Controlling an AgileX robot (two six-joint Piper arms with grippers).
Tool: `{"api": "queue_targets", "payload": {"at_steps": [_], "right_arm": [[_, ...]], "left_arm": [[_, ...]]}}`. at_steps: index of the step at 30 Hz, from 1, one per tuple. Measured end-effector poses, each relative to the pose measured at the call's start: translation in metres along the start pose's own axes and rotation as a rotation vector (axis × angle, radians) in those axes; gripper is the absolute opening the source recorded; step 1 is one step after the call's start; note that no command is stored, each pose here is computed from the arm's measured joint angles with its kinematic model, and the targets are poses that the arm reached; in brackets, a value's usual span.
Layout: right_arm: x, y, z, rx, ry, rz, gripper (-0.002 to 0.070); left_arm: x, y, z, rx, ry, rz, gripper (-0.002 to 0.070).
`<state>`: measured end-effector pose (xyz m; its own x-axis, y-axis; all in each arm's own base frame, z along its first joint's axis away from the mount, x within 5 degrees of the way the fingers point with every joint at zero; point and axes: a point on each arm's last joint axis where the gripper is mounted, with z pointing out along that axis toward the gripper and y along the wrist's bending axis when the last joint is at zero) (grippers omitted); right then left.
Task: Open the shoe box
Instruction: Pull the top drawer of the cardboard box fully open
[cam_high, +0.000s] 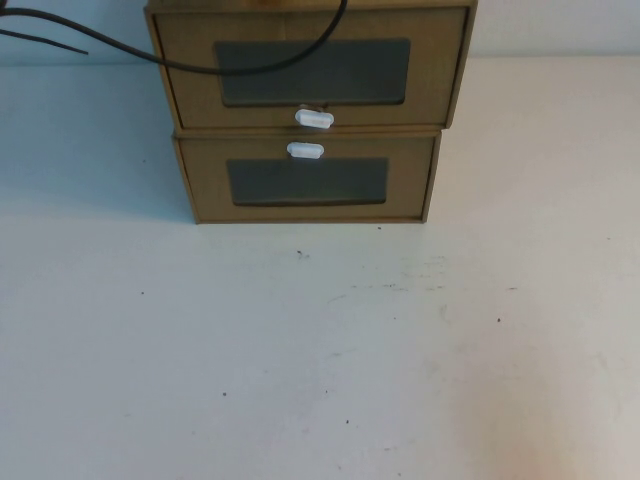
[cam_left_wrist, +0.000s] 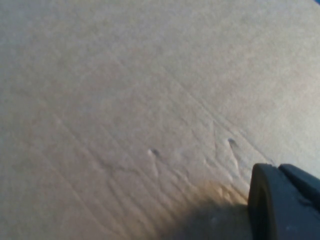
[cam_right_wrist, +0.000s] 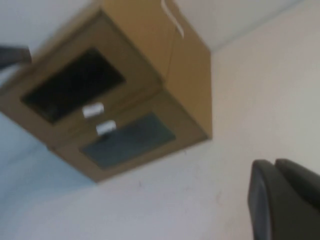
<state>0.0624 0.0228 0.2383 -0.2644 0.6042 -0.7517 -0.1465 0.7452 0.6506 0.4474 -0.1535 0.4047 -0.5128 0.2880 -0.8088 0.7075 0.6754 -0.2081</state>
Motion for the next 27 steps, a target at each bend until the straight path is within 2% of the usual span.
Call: {"api": "queue_targets", "payload": {"at_steps": [4, 11, 18, 23, 27], "right_arm": [[-0.018, 0.022, 0.017, 0.061, 0.254, -0.123, -0.0013], [-0.042, 0.039, 0.058, 0.116, 0.563, -0.336, -0.0013], [-0.061, 0.055, 0.108, 0.077, 0.728, -0.456, -0.0013], [-0.053, 0.085, 0.145, -0.011, 0.817, -0.590, -0.0013], [-0.040, 0.111, 0.174, -0.029, 0.861, -0.741, -0.0013]], "left_arm": [[0.000, 0.000, 0.000, 0.000, 0.000, -0.004, -0.0005], [0.000, 0.000, 0.000, 0.000, 0.000, -0.009, -0.0005], [0.000, 0.000, 0.000, 0.001, 0.002, -0.009, -0.0005], [0.000, 0.000, 0.000, 0.001, 0.002, -0.009, -0.0005], [0.000, 0.000, 0.000, 0.001, 0.002, -0.009, -0.0005]]}}
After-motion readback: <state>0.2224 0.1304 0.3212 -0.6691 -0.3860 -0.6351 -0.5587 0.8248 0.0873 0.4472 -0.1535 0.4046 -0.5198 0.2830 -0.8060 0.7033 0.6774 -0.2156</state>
